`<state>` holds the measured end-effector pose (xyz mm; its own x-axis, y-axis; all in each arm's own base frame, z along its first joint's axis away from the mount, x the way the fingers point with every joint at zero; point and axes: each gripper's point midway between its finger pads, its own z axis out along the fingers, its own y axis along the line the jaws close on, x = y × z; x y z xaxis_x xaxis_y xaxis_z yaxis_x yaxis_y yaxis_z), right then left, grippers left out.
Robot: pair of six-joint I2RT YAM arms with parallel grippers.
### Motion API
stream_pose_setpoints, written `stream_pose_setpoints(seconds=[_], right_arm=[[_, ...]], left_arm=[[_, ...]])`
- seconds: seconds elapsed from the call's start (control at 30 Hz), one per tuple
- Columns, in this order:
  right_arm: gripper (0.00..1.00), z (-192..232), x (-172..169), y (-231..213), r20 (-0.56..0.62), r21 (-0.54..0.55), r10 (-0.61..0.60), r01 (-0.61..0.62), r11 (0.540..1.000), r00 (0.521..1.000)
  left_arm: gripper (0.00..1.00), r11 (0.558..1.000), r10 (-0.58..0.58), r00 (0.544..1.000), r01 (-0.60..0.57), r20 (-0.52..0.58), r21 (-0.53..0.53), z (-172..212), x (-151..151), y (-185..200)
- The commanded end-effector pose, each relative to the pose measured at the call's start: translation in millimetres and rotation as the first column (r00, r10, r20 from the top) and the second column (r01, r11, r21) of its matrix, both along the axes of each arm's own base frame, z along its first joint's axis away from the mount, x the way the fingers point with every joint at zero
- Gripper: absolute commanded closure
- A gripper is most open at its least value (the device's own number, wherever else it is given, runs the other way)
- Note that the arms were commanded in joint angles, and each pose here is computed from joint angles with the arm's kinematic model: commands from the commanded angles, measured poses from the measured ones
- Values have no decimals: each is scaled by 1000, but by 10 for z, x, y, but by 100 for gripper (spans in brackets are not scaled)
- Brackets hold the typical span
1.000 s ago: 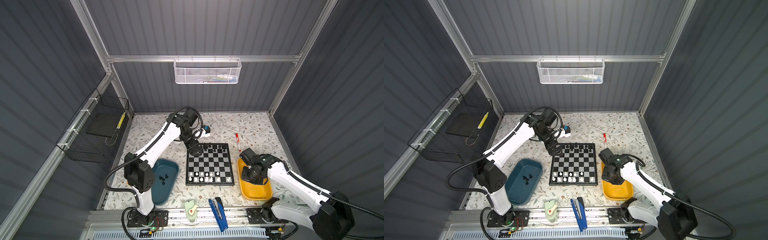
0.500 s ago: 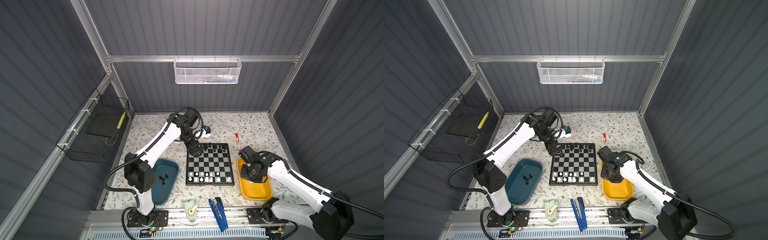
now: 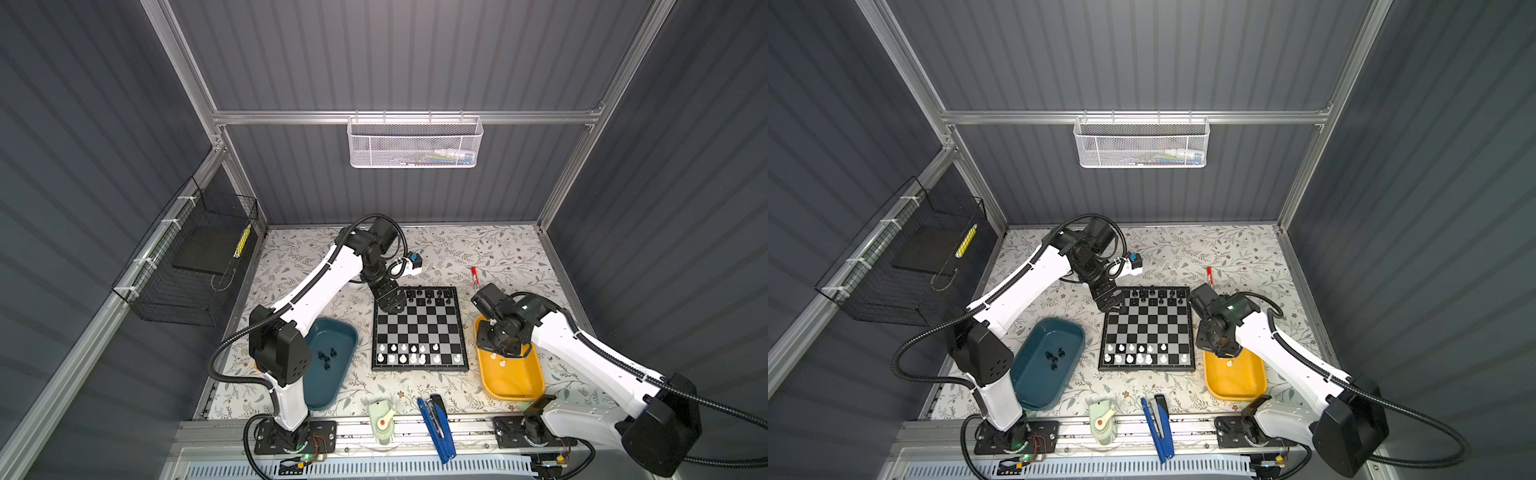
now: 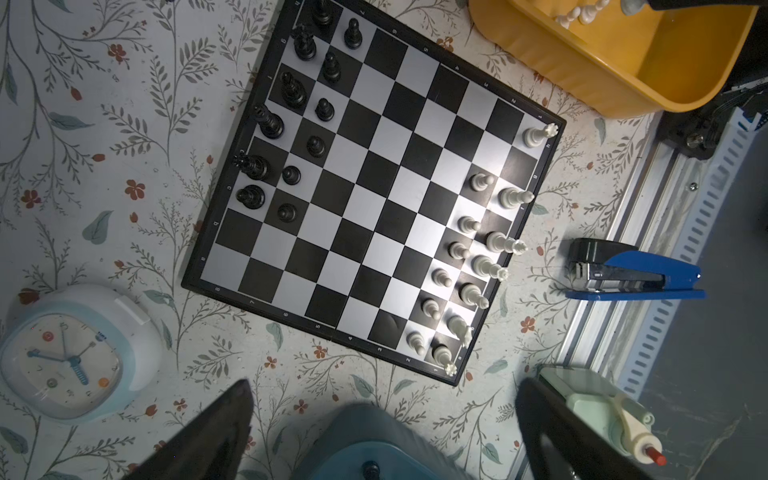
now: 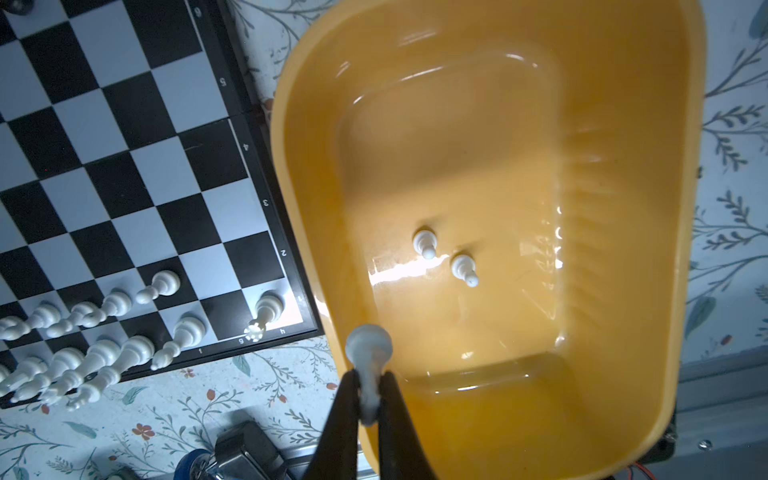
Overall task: Set up the chess pieces on the board
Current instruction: 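Carry the white pawn with the right gripper to the board's nearest row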
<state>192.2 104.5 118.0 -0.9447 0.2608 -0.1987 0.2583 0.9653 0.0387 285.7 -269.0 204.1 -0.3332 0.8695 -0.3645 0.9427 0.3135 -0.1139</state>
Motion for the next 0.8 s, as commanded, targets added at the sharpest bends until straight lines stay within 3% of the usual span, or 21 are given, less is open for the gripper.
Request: stream_pose_setpoints(seconds=[0.0, 0.77], right_arm=[[90, 80, 18, 8, 3, -30, 23, -23, 999, 1000], [89, 97, 143, 658, 10, 13, 140, -140, 990, 990]], left_arm=[[0, 999, -22, 999, 23, -38, 28, -94, -84, 24], [0, 1000, -27, 999, 27, -24, 16, -51, -121, 36]])
